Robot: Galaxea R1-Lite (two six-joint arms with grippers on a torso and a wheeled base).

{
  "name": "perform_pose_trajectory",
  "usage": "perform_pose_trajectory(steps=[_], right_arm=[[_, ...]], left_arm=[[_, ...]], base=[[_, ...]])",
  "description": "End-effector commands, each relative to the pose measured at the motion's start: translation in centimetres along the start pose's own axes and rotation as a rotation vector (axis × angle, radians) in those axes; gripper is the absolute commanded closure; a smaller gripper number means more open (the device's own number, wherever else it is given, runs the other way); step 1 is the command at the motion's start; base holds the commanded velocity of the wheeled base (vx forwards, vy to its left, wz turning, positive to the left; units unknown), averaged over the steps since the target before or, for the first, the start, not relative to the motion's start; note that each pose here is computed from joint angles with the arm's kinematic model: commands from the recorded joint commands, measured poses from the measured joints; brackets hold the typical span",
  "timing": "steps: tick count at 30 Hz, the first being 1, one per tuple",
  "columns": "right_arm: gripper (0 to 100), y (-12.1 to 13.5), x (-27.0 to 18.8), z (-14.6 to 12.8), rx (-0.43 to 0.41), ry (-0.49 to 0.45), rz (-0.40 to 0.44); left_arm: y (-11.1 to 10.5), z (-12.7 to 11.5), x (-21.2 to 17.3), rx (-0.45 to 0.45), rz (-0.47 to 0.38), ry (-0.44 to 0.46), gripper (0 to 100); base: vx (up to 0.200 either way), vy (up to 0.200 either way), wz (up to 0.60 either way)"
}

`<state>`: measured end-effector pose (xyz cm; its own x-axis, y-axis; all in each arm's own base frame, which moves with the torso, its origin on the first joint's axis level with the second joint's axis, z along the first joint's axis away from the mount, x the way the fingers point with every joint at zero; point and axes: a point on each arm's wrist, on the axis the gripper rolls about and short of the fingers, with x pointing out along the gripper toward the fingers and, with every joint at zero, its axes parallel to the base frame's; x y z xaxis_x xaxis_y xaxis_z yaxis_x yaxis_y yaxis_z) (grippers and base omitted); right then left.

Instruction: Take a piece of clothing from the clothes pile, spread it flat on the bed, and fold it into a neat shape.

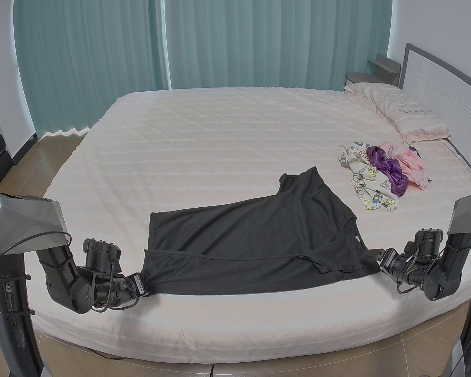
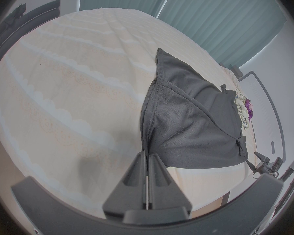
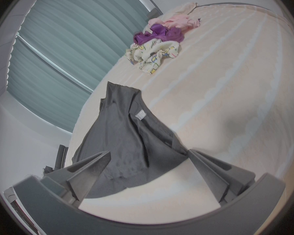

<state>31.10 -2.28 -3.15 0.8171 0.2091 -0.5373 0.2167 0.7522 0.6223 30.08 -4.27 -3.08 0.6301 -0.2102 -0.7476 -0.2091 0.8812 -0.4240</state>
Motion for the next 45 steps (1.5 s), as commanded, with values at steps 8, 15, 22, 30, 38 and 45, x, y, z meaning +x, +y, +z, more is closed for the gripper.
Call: perform_pose_trajectory(steps=[8,15,22,30,38,45], right_arm=[[0,-0.6,0.0,-0.1,0.025,0.054,-0.057],[0,-1.3,0.7,0.8,0.07,0.077,-0.101],[0,-0.7,1.1,0.7,0.1,0.08,-0.087],[100,-0.3,1.8,0.2,0.086,0.08,-0.078],[100,-0.6,1.4,0.2,0.079,0.055,-0.142],[100,-0.3,-1.0,-0.2,0.092,0.075,-0.163]], left_arm=[[0.1,-0.1,0.1,-0.005,0.003,0.005,100],[0.1,-0.1,0.1,-0.006,0.004,0.004,100],[0.1,0.0,0.2,-0.006,0.003,0.003,100],[0.1,-0.1,0.2,-0.006,0.004,0.004,100],[0.2,0.0,0.2,-0.007,0.005,0.002,100],[0.1,0.1,-0.1,-0.006,0.005,-0.003,100]], base=[[0.0,0.0,0.0],[0.0,0.0,0.0],[0.0,0.0,0.0],[0.0,0.0,0.0],[0.0,0.0,0.0],[0.0,0.0,0.0]])
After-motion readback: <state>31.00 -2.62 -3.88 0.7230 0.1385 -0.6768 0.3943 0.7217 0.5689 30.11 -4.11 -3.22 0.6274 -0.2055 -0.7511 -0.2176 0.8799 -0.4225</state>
